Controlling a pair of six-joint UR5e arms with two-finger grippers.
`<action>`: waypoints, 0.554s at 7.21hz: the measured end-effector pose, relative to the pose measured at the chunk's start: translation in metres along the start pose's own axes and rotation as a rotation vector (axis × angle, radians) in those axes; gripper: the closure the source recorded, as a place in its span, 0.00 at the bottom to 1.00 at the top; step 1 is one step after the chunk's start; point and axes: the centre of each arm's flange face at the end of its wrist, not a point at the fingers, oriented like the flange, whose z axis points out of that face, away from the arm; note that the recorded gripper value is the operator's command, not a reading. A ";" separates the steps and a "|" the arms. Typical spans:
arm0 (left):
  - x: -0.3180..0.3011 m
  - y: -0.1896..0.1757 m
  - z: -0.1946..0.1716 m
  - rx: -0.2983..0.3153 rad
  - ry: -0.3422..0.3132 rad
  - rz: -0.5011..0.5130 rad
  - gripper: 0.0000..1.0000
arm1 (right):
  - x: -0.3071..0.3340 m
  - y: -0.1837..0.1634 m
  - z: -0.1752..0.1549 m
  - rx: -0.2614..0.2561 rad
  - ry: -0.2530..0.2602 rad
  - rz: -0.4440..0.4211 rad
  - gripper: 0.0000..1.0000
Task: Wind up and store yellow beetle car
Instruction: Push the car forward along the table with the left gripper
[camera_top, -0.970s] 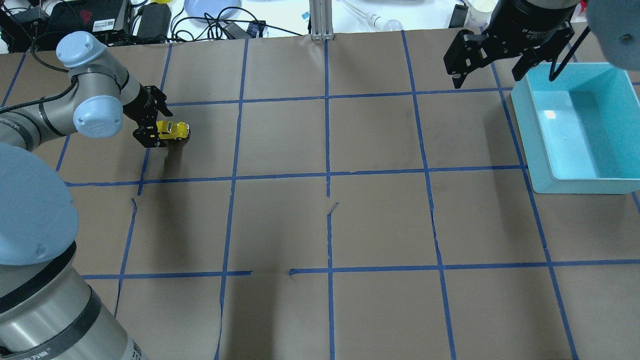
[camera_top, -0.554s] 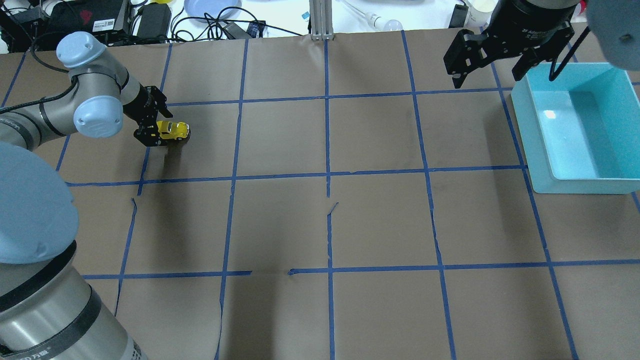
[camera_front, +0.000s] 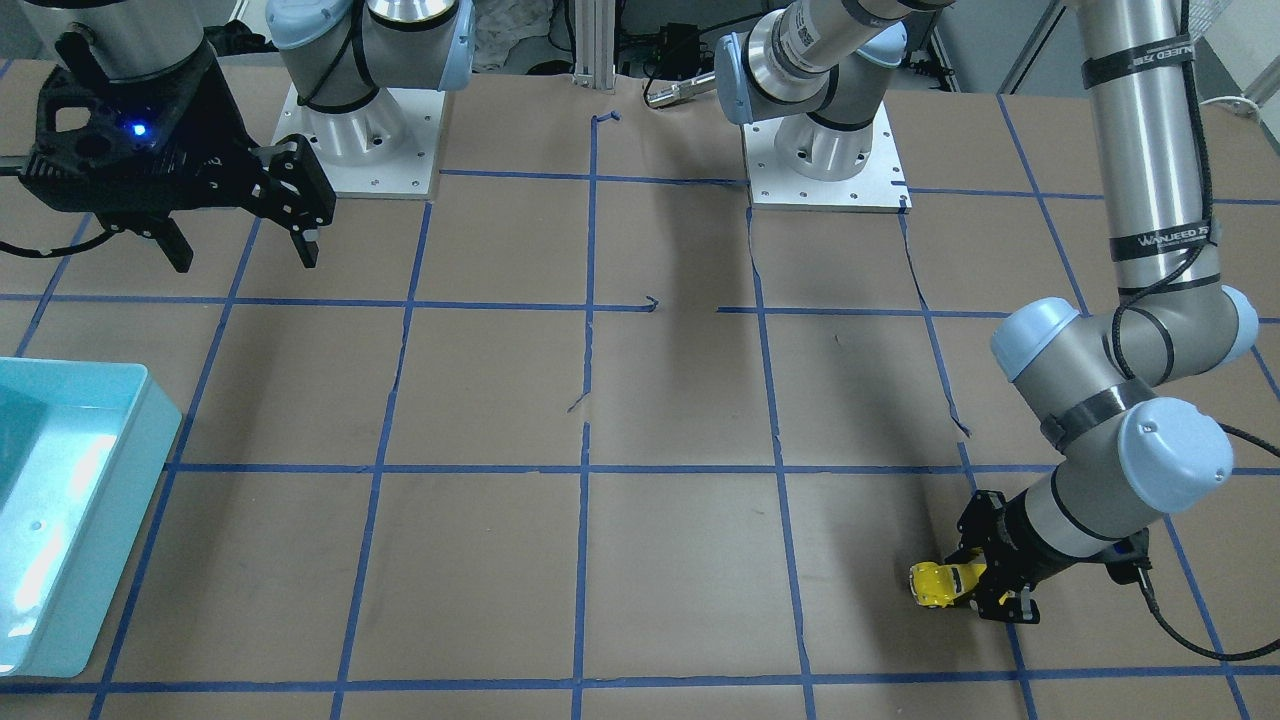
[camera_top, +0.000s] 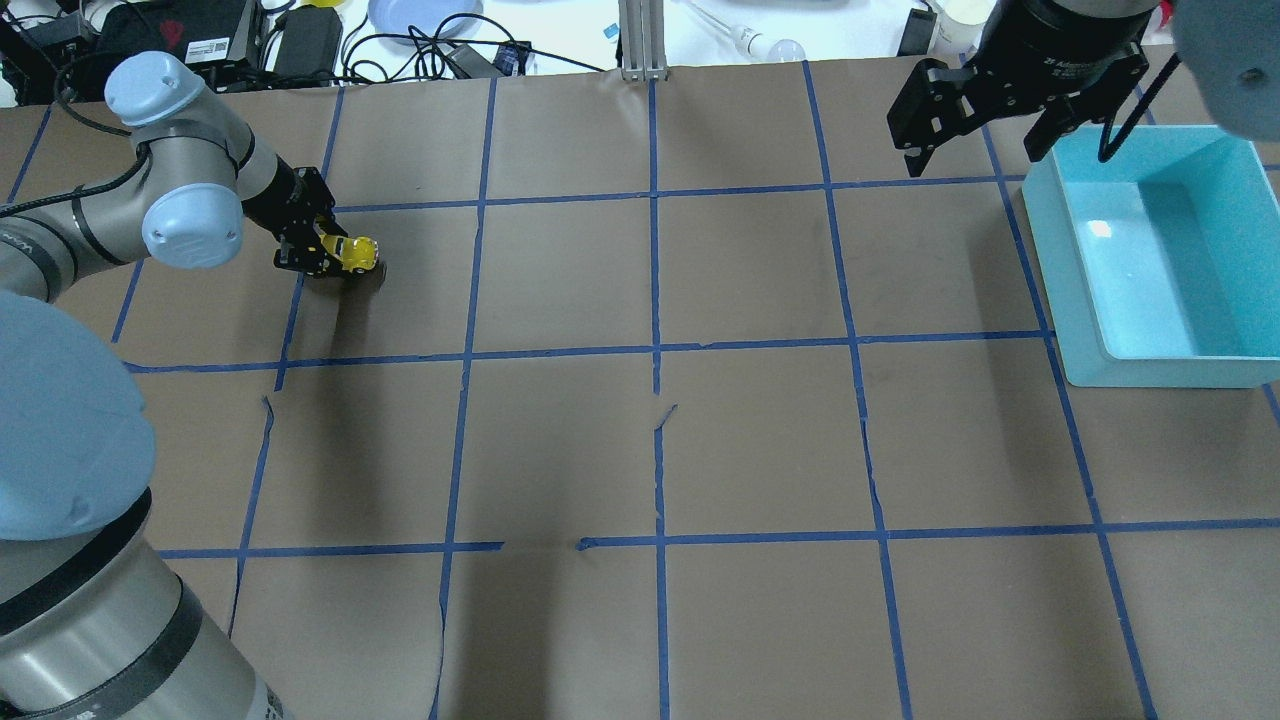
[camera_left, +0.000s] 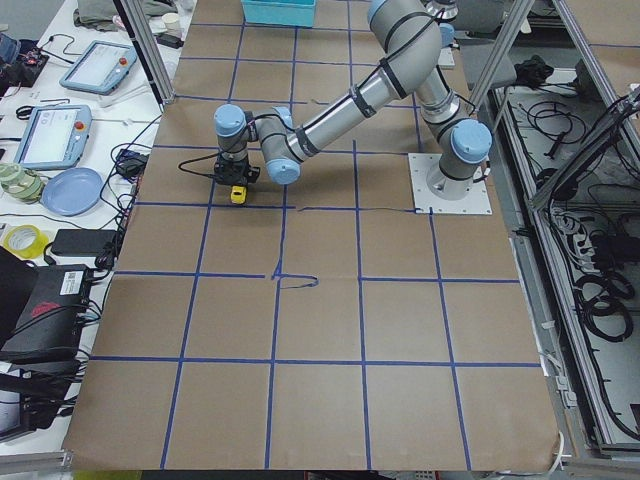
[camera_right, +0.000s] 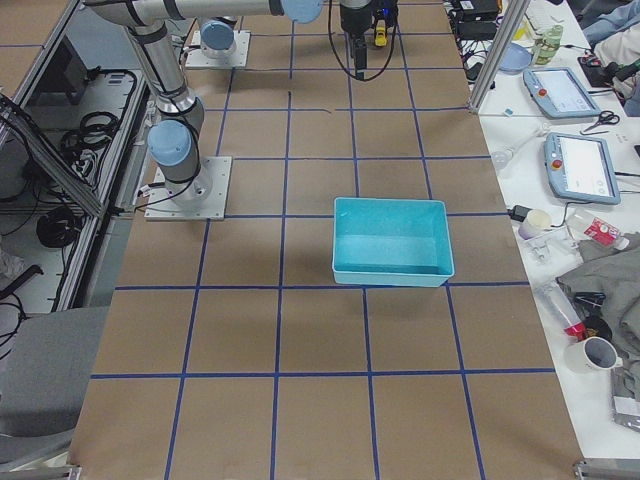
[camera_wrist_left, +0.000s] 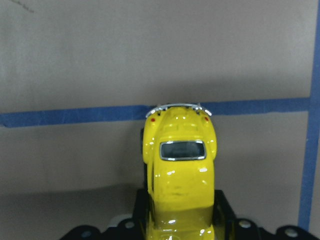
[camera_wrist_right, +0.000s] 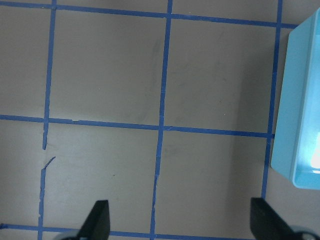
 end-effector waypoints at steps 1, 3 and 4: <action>0.003 0.023 -0.002 -0.041 0.013 0.014 1.00 | 0.000 0.000 0.000 0.000 0.000 0.000 0.00; 0.006 0.088 0.002 -0.113 0.014 0.036 1.00 | 0.000 0.000 0.000 0.000 0.000 0.000 0.00; 0.004 0.116 0.009 -0.155 0.004 0.047 1.00 | 0.000 0.000 0.000 0.000 0.000 0.000 0.00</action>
